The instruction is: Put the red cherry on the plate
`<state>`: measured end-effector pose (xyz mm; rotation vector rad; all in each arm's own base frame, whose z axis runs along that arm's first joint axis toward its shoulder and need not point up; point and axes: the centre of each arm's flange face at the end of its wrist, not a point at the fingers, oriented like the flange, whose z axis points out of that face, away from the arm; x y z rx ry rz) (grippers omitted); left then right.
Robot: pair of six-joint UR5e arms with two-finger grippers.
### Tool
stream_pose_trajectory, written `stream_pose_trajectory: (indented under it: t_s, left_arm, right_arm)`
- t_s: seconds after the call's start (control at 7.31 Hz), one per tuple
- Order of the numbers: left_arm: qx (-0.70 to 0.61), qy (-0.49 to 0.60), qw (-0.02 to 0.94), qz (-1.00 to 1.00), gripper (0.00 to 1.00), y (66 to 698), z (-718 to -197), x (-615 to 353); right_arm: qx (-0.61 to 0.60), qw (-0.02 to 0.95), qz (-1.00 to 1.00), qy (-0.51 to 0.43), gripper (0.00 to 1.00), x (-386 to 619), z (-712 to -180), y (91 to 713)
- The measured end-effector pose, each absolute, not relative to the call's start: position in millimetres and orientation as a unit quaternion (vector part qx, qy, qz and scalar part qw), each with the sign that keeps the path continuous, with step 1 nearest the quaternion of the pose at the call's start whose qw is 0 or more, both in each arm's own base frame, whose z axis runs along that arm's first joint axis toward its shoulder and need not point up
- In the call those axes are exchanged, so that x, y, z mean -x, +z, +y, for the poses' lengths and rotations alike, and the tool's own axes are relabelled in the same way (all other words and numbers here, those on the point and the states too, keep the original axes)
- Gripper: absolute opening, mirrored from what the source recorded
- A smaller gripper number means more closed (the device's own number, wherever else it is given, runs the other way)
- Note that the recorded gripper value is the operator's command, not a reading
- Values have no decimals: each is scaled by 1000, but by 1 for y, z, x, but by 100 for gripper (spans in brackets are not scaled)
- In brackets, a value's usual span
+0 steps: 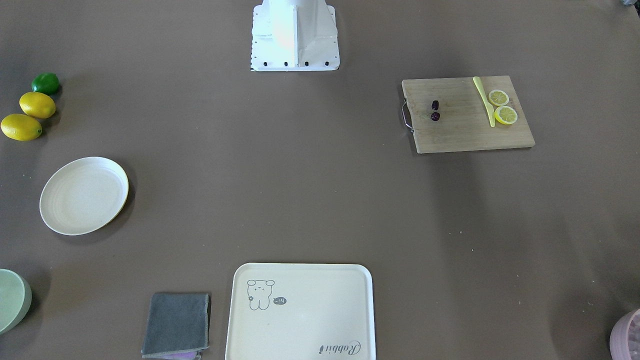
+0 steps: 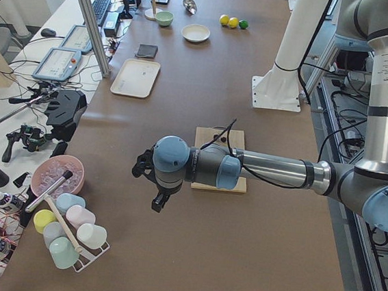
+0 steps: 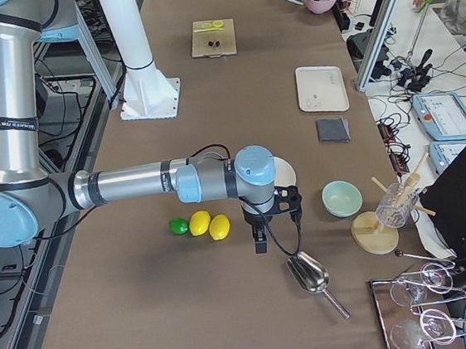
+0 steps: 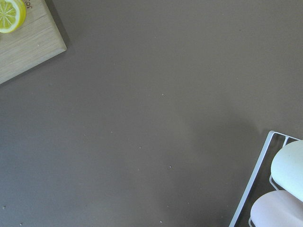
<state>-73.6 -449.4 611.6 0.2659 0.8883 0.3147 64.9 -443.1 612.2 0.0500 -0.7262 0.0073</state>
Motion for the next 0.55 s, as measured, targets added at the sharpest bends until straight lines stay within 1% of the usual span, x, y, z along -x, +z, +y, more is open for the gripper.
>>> stream_pose_trajectory:
  t_s: [0.55]
  left_arm:
    - [-120,157,881,429,98,620,-439,68]
  right_arm:
    - [-24,931,-365,3,100,-63,-443,611]
